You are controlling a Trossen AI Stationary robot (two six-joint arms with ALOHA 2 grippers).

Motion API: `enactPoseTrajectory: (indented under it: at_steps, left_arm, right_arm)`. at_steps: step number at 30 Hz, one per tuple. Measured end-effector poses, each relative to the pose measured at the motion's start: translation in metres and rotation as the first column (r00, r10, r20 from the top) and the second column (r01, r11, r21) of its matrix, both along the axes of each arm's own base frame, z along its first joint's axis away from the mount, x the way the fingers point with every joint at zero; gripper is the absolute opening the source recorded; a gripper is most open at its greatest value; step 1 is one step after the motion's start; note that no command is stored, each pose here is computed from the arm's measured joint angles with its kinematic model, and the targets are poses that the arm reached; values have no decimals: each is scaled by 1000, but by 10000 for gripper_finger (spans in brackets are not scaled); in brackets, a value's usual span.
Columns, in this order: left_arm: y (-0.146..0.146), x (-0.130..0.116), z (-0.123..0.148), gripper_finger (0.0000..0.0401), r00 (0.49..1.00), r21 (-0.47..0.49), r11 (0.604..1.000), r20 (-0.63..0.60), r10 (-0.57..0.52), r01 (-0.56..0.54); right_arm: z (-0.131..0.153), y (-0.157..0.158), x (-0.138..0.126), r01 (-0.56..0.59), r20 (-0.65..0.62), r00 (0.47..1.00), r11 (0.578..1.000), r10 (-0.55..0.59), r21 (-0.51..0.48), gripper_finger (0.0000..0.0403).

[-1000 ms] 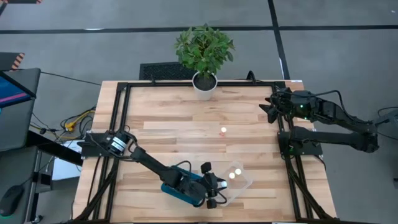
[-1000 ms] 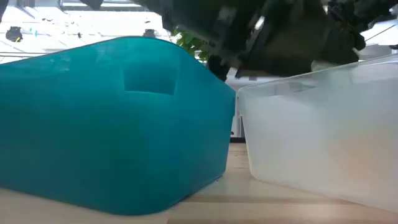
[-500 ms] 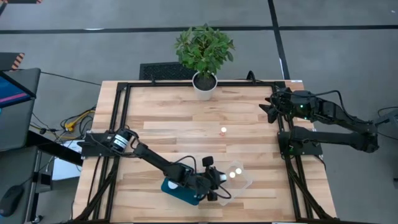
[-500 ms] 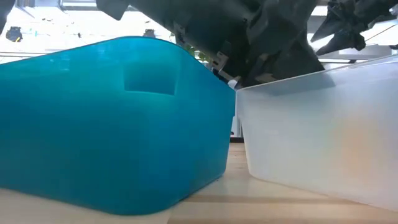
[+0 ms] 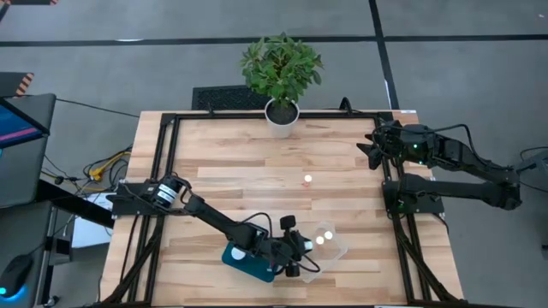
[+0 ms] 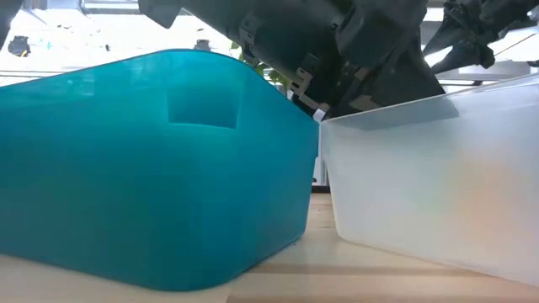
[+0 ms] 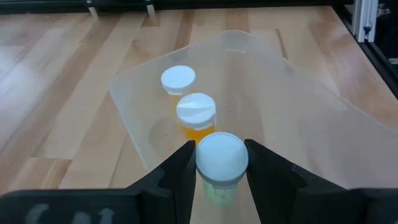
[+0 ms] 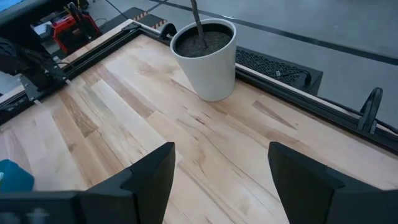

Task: Pick and place medicine bottles into bin by pill shape (circle, oval)
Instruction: Put the small blue pill bottle into the transparent bin, then put the small pink pill bottle into the transparent bin

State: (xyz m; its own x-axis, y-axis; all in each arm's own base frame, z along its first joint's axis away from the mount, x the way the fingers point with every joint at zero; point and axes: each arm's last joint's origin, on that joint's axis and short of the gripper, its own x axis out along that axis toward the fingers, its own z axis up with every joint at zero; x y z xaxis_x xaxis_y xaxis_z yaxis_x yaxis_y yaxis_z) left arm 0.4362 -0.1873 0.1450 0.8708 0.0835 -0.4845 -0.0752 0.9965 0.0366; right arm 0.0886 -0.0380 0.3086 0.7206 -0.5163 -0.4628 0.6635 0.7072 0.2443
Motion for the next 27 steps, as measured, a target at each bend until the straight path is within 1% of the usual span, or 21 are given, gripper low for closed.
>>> enactPoseTrajectory:
  at_steps: [8, 11, 16, 21, 25, 27]
  left_arm:
    - [1, 0, 0, 168, 1000, -7, 1000, 5, 19, -19]
    - [1, 0, 0, 179, 1000, -12, 1000, 6, 22, -22]
    - [0, 1, 2, 183, 1000, -15, 999, 11, 29, -29]
    - [-4, 5, 17, 183, 999, -34, 999, 29, 37, -36]
    - [-6, 11, 32, 183, 998, -44, 997, -17, 64, -65]
    - [-4, 14, 43, 183, 995, -18, 996, -50, 83, -84]
  right_arm:
    - [0, 0, 0, 0, 0, 1000, 1000, 0, 0, 271]
    - [0, 0, 0, 0, 0, 1000, 1000, 0, 0, 271]
    - [0, 0, 0, 0, 0, 1000, 1000, 0, 0, 271]
    - [0, 0, 0, 0, 0, 1000, 1000, 0, 0, 271]
    - [0, 0, 0, 0, 0, 1000, 1000, 0, 0, 271]
    - [0, 0, 0, 0, 0, 1000, 1000, 0, 0, 271]
